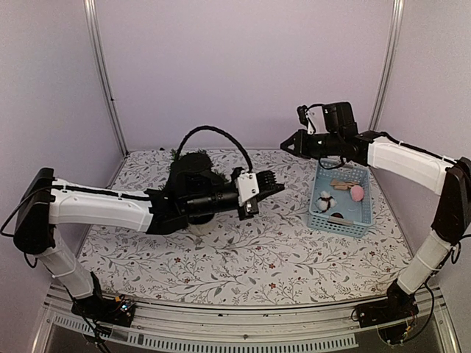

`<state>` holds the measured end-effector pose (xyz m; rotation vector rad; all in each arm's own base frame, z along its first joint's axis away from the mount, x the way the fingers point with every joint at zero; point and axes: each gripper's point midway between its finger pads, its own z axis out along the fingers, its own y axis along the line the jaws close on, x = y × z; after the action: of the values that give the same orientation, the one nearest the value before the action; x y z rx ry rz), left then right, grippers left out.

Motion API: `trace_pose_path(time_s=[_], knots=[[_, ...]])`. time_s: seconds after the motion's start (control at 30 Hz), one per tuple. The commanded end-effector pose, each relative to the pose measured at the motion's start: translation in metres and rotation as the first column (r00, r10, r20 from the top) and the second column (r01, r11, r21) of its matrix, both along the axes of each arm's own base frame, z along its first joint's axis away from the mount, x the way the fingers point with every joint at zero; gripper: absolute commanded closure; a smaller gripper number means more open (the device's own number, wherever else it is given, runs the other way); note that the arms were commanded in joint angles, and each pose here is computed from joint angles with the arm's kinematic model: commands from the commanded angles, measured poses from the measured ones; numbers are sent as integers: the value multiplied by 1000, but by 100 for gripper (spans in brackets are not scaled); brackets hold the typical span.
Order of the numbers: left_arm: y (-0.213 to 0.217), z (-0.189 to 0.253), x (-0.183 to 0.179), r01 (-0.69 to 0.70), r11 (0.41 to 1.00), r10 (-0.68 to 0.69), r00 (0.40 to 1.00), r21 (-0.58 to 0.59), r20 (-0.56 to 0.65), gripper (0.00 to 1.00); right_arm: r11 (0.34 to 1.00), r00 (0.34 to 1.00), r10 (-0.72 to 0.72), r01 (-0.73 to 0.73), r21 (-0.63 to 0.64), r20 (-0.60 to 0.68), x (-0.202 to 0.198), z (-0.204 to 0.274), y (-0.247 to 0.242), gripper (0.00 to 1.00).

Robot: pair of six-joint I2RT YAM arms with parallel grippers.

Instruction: Decorate the small christmas tree

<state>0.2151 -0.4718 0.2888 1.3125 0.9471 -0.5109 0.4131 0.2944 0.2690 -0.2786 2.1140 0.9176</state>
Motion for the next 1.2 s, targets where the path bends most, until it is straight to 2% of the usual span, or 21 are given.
trace_pose_path(time_s=[0.0, 0.1, 0.3, 0.47, 0.57, 0.67, 0.83, 0.97, 1.1, 1.17], knots=[[12, 14, 7, -37, 997, 30, 995, -72, -100, 100, 994, 999, 51, -52, 94, 7, -12, 6, 0, 85], [19, 20, 11, -54, 993, 38, 989, -109, -142, 100, 991, 997, 79, -76, 107, -24, -21, -8, 1, 78], [32, 34, 28, -91, 981, 49, 971, -171, -233, 100, 983, 986, 146, -135, 123, -80, -39, -28, 3, 35], [46, 46, 39, -108, 969, 36, 952, -223, -305, 100, 978, 985, 174, -173, 118, -2, -58, -6, -7, 18], [51, 55, 44, -119, 962, 31, 942, -245, -333, 100, 975, 978, 186, -195, 103, 92, -71, 14, -15, 15], [53, 68, 47, -124, 955, 19, 933, -268, -360, 100, 962, 944, 233, -259, 88, 234, -86, 30, -17, 18], [56, 91, 49, -129, 944, 0, 920, -304, -391, 100, 908, 835, 352, -414, 61, 423, -124, 39, -16, 24], [60, 107, 49, -123, 931, -43, 898, -343, -438, 100, 857, 754, 436, -514, 28, 492, -147, 46, -1, 27], [62, 112, 51, -126, 921, -75, 871, -370, -485, 100, 847, 685, 454, -531, -37, 569, -157, 61, 12, 27], [63, 113, 50, -119, 915, -101, 857, -386, -505, 100, 844, 666, 459, -533, -55, 587, -158, 68, 16, 31]])
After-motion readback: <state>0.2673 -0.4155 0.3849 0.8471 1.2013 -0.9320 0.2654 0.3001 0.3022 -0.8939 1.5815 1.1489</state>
